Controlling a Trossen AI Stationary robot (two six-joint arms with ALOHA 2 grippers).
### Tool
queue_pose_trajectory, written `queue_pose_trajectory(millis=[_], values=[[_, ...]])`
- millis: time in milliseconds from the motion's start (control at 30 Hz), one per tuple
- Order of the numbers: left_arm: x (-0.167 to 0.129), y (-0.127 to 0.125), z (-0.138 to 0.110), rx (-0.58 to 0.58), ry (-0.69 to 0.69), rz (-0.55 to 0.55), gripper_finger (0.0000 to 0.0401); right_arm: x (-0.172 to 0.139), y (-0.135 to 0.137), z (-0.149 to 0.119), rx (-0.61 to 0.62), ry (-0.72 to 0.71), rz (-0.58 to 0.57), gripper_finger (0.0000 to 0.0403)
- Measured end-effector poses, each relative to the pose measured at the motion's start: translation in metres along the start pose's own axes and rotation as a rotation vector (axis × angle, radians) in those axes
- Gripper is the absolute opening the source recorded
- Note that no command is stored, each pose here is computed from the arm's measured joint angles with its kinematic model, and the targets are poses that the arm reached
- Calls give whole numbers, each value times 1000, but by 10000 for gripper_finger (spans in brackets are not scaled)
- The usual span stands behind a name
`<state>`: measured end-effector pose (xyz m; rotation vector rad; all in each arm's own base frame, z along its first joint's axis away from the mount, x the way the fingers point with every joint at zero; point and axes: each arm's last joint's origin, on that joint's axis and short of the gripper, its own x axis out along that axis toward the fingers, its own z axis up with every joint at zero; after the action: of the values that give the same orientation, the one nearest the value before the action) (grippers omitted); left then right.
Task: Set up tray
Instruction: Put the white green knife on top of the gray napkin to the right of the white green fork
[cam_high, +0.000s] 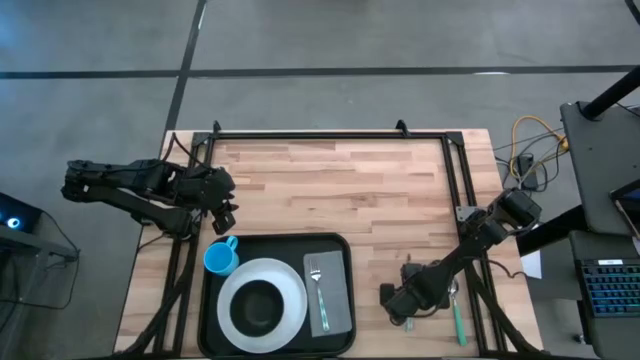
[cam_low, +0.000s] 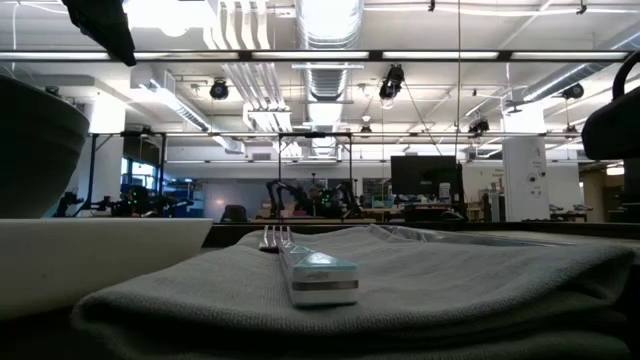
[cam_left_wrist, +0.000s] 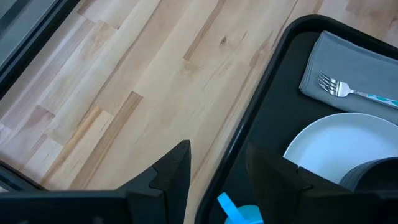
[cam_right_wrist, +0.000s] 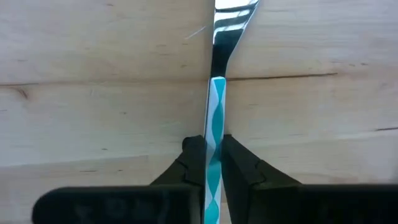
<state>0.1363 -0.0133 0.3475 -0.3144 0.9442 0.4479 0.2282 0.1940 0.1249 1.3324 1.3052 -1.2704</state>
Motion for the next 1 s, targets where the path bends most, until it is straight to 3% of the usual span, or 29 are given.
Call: queue_pose_trajectory(millis=[167, 433, 600, 800, 1000], values=[[0, 0, 0, 0, 0, 0, 137, -10, 11, -4, -36, -21, 59, 20], [0, 0, 1, 0, -5, -4, 137, -56, 56, -23, -110, -109, 421, 19], [0, 0, 1, 1, -5, -4, 137, -91, 83, -20, -223, -163, 555, 19], [0, 0, 1, 1, -6, -4, 137, -101, 130, -16, -428, -197, 585, 18], [1, -1, 1, 2, 0, 0, 137, -67, 180, -17, -523, -122, 488, 18]])
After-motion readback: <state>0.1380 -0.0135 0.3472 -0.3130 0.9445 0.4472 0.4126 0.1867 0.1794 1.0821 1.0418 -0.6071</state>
